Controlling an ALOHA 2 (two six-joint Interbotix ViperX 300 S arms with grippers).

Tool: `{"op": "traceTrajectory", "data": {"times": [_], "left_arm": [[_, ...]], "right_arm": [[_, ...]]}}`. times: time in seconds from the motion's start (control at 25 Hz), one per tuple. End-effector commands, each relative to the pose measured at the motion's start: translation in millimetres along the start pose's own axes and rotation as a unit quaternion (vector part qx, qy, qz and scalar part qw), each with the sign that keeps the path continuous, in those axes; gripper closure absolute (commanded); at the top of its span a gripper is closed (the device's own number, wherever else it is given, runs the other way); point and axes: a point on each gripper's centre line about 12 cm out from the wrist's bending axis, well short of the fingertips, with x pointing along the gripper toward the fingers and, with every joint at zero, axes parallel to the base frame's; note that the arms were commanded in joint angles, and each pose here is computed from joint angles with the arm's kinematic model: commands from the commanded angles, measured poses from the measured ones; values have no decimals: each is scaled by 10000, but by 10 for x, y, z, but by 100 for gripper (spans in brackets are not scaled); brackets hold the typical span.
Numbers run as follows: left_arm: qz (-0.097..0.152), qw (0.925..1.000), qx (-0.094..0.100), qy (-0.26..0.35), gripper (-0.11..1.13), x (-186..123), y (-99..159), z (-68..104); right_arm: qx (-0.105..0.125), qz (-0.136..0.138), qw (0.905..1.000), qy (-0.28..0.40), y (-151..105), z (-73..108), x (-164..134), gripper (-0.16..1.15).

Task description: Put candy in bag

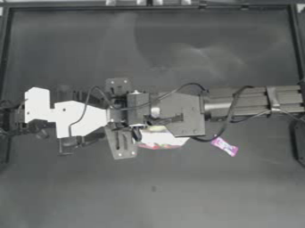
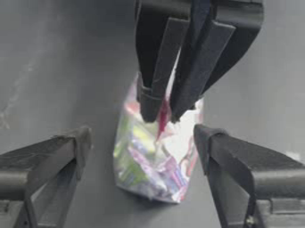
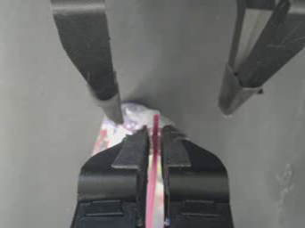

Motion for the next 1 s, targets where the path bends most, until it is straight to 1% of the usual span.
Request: {"op": "traceTrajectory", "data": {"times": [0.04,0.52,0.68,0.8,0.92,1.0], "left_arm": [[5,9999,-49,-129,4,36,-13,62],[19,9997,-81,-220,4,68,-24,34],[24,9997,-87,-235,6,71,-22,41],[24,9997,-95,-235,17,74,-23,44],[24,9997,-94,-227,35,71,-23,39],[16,9997,-93,-227,44,71,-27,39]], "right_arm": [[8,-59,9995,-302,-38,83,-225,65],[-15,-58,9996,-287,-38,82,-221,65],[-15,-58,9996,-287,-38,85,-217,65],[-16,-57,9996,-279,-36,85,-209,66],[-24,-58,9996,-279,-36,85,-209,66],[-16,-57,9996,-279,-36,85,-209,66]]}}
